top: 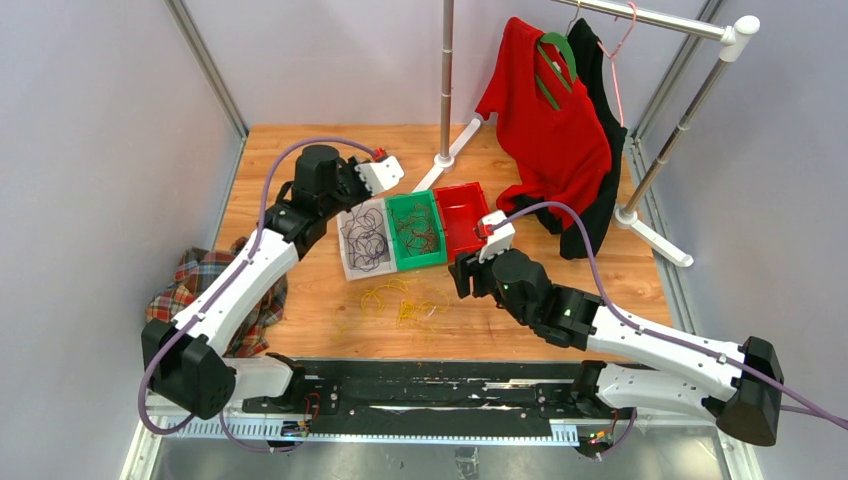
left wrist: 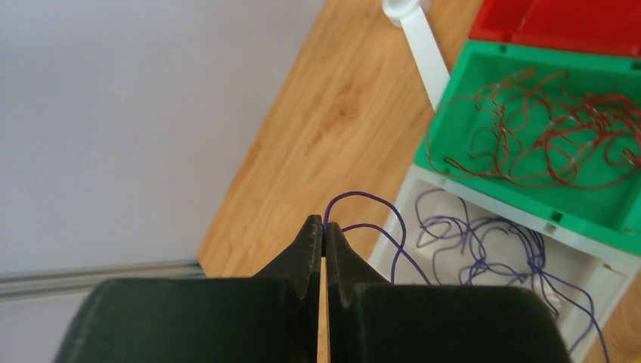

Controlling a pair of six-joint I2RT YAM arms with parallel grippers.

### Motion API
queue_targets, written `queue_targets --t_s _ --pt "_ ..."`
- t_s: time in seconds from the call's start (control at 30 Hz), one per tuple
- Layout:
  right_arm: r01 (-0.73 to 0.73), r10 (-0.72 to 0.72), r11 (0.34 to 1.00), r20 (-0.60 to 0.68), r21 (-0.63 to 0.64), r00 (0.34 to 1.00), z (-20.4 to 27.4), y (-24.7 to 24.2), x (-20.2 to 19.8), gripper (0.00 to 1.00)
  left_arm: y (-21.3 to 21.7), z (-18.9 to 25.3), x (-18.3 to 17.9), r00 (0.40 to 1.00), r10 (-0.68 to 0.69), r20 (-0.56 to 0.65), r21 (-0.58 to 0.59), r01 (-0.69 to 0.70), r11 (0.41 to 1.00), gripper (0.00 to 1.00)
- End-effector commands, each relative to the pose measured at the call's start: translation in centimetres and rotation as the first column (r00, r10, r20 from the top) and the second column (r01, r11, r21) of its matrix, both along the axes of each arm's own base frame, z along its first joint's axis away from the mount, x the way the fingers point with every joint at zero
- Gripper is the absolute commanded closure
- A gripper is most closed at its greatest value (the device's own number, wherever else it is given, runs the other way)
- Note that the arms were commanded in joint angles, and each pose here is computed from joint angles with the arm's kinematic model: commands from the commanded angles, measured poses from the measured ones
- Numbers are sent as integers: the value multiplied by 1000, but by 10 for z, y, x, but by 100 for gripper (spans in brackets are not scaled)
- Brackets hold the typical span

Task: Untangle the cables

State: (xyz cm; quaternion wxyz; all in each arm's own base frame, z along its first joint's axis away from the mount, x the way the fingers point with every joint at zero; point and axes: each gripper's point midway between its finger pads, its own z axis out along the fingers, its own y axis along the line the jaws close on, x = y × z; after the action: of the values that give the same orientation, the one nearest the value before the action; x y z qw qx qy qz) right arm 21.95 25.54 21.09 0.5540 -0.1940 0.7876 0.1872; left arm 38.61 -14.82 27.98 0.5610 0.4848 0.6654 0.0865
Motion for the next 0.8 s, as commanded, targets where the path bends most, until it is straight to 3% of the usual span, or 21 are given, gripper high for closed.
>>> queue_targets --t_s 0.0,0.2,0.53,0.77 --pt "53 -53 998 -19 -19 998 -9 -11 5 37 3 -38 -9 995 -11 -97 41 15 999 100" --pt "63 -64 997 -33 -36 997 -15 -11 7 38 -5 -54 9 993 1 -120 31 2 1000 100" --pt "86 -89 994 -52 -64 995 -26 -13 12 38 -15 -30 76 997 66 -33 -4 -66 998 100" --pt "100 -105 992 -71 -72 992 -35 -16 13 40 -11 -80 53 990 65 -125 -18 -68 998 100"
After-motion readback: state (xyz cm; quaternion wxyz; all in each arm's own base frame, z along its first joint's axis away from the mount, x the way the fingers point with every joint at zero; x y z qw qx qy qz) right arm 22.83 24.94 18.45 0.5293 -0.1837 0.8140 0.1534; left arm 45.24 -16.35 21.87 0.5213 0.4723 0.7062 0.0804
